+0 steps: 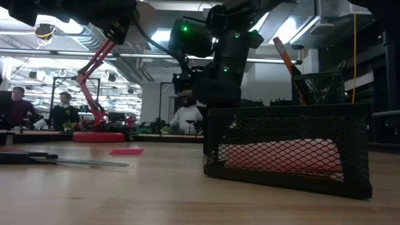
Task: Pick and place office supplies into organizer
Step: Put the pink binder clip into the desk organizer
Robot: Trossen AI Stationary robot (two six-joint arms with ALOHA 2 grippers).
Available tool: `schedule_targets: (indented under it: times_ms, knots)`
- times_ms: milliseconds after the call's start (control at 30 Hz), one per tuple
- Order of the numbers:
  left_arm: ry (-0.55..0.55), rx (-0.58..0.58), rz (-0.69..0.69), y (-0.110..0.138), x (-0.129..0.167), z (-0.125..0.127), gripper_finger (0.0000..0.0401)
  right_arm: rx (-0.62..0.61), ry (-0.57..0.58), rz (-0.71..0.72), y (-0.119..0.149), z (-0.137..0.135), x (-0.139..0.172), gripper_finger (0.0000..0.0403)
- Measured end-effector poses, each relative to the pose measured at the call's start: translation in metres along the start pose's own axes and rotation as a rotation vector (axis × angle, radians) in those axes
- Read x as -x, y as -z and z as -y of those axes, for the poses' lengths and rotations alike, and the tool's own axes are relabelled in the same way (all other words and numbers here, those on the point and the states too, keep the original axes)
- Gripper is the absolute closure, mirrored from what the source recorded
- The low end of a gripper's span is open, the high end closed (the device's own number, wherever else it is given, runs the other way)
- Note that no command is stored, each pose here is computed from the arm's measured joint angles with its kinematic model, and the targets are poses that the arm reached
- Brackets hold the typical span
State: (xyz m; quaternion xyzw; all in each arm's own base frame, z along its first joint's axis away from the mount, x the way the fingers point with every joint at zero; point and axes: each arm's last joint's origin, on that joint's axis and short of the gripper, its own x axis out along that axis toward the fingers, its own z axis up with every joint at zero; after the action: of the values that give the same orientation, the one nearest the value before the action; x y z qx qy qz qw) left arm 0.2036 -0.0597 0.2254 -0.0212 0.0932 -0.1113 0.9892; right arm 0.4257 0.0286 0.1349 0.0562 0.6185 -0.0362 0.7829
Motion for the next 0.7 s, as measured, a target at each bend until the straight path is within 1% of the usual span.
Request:
schedule_targets:
  times_ms: [267,333,500,633,700]
  knots:
    - [0.0,0.0,0.0,0.0,0.0,0.0,0.0395,0.024,-0.005,-0.005,0.001,0.0,0.004,0.0338]
    - [0.0,0.0,0.0,0.0,0.0,0.0,0.0395,0.024,-0.014,-0.038,0.005,-0.001,0.009,0.0339]
    - [0.001,0.0,-0.007,0.001,0.0,0.0,0.0395,0.025,-0.018,0.001,-0.001,-0.002,0.032,0.0338]
    - [0.001,0.0,-0.008,0.001,0.0,0.0,0.0395,0.028,-0.014,0.026,-0.006,-0.002,0.041,0.0335]
    - [0.001,0.0,-0.007,0.001,0.0,0.0,0.0395,0.034,-0.017,0.04,-0.009,-0.003,0.052,0.0337]
